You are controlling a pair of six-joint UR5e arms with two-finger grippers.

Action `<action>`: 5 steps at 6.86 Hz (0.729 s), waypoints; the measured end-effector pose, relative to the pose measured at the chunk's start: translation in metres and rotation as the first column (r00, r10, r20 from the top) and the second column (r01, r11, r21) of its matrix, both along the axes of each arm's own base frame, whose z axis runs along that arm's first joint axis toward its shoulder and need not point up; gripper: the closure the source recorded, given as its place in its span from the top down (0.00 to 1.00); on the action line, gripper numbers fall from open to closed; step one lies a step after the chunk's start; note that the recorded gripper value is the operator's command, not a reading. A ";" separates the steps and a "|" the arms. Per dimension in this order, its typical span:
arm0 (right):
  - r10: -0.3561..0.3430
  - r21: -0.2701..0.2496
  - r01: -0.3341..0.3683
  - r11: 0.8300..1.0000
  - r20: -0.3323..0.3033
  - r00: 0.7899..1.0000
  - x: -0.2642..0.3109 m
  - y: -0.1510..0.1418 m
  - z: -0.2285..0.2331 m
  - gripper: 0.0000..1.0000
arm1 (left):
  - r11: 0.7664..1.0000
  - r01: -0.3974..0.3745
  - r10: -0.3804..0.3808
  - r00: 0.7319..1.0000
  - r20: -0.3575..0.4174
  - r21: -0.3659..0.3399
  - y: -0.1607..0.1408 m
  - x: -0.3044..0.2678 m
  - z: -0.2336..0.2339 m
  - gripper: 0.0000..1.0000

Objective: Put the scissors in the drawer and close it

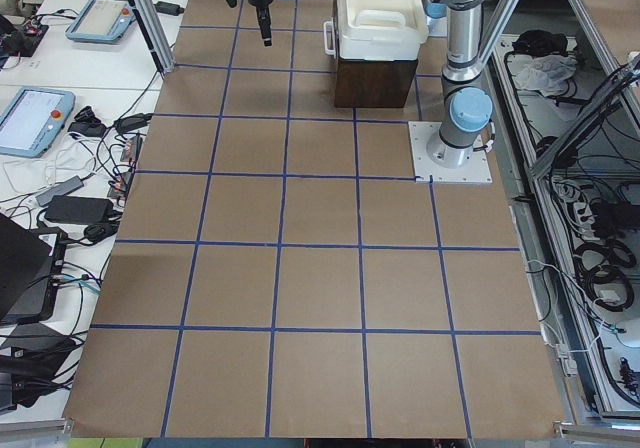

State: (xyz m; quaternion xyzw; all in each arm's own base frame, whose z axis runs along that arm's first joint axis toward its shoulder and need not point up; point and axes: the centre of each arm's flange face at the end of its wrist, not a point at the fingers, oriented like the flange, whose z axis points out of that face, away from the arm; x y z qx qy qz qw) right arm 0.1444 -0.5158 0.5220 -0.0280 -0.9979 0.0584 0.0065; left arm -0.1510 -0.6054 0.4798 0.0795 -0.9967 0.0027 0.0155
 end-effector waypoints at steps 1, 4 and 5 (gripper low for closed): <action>0.000 0.000 0.000 1.000 0.000 1.000 0.000 0.000 0.000 1.00 | 0.999 0.020 -0.019 1.000 0.009 -0.033 0.005 0.040 0.021 1.00; 0.000 0.000 0.000 1.000 0.001 1.000 0.000 0.000 0.000 1.00 | 0.998 0.051 -0.050 0.998 0.034 -0.047 0.039 0.085 0.050 1.00; 0.000 0.000 0.000 1.000 0.001 1.000 0.000 0.000 0.000 1.00 | 0.998 0.052 -0.050 0.998 0.038 -0.044 0.046 0.086 0.051 1.00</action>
